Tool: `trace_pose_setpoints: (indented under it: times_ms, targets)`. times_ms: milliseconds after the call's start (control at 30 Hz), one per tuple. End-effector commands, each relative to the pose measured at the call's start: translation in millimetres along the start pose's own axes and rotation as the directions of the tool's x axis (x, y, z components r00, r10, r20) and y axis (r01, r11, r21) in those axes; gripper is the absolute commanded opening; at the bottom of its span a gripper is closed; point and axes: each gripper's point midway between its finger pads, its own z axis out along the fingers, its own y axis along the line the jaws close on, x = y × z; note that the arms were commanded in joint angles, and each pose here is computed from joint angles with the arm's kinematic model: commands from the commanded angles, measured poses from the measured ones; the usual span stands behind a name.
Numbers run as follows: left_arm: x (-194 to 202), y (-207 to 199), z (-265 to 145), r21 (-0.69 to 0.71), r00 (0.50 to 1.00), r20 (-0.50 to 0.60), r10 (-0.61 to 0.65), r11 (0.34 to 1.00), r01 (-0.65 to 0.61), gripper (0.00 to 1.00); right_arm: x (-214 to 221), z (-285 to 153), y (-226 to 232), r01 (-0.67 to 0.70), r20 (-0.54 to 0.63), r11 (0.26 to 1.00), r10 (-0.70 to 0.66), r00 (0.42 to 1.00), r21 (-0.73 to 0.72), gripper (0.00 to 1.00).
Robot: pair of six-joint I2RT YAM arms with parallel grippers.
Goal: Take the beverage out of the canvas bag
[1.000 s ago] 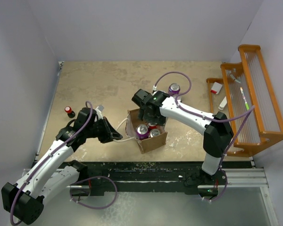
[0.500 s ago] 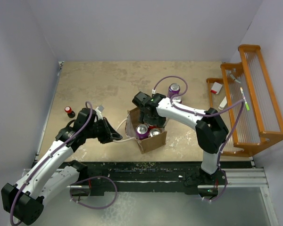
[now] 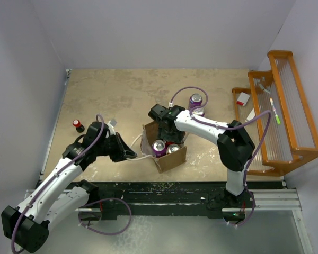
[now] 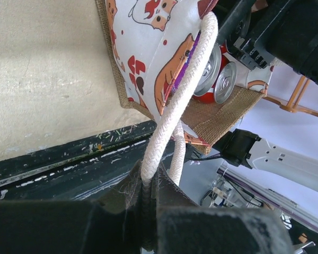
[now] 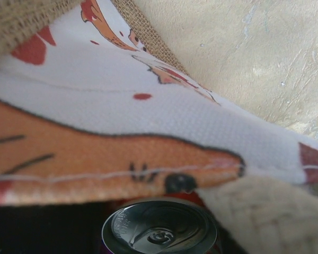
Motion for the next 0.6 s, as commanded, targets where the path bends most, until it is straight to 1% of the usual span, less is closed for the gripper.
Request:
trace_pose_setpoints:
  times_ms: [0,100,200,267,433,567]
  targets:
    - [1,-3,-2,-0.003,1.000,-0.017,0.016,1.000,-0.016,0.00,-13,-26,11,-0.027,0.025,0.995,0.030,0.999,-0.095,0.41]
    - [1,-4,-2,-0.006,1.000,-0.024,0.020,1.000,-0.020,0.00,-18,-38,14,-0.033,0.036,0.992,0.038,0.999,-0.125,0.32]
    - [1,-4,-2,-0.008,0.999,-0.031,0.022,1.000,-0.022,0.00,-23,-48,19,-0.032,0.043,0.987,0.039,0.998,-0.155,0.20]
    - [2,-4,-2,-0.008,0.999,-0.032,0.025,1.000,-0.025,0.00,-26,-54,22,-0.027,0.047,0.985,0.036,0.998,-0.171,0.13]
    - [2,-5,-3,-0.010,0.999,-0.038,0.029,1.000,-0.030,0.00,-29,-62,23,-0.030,0.050,0.981,0.040,0.998,-0.191,0.05]
    - [1,-5,-3,-0.010,0.999,-0.038,0.033,0.999,-0.033,0.00,-31,-64,25,-0.002,0.073,0.979,0.018,0.997,-0.206,0.00]
